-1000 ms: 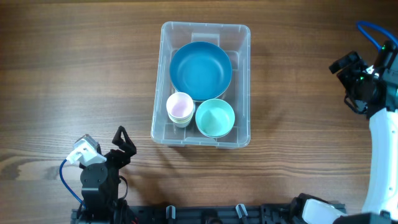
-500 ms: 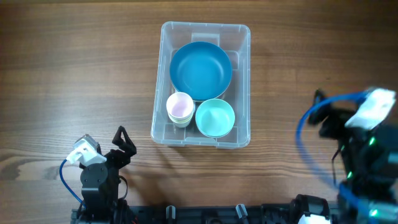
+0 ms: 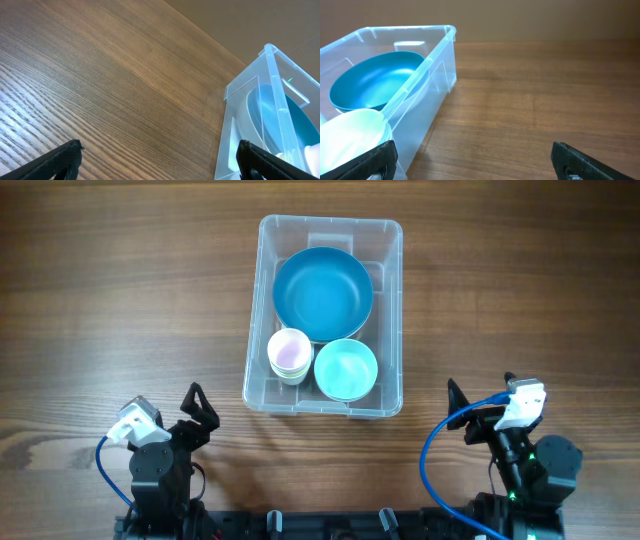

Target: Pack container

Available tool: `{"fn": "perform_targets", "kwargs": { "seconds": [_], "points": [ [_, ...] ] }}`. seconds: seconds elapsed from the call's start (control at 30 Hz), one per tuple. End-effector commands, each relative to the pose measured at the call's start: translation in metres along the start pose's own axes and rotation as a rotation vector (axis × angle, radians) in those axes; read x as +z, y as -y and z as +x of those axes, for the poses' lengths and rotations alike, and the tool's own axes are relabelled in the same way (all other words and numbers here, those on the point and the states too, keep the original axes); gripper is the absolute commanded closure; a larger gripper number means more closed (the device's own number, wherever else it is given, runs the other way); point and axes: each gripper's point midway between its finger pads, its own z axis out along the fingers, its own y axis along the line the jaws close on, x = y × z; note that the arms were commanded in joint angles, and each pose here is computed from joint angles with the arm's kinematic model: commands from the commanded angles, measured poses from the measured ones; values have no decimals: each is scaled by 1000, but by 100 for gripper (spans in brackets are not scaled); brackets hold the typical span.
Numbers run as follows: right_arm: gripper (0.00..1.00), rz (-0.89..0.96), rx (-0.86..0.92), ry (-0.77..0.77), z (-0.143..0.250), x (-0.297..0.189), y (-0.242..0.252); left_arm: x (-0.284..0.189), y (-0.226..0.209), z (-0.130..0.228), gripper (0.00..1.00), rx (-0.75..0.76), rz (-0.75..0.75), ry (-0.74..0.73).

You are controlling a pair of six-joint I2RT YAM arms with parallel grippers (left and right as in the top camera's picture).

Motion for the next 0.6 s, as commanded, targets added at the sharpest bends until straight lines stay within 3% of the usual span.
{"fn": "perform_targets", "kwargs": {
  "seconds": [0.0, 0.13, 0.57],
  "points": [
    [0, -77, -11, 16, 14, 6, -14, 0, -1, 0, 0, 3, 4, 4],
    [0, -109, -98, 19, 16, 7, -22, 0, -1, 0, 0, 3, 4, 4],
    [0, -109, -105, 18, 16, 7, -22, 0, 0, 0, 0, 3, 4, 4]
  ]
}}
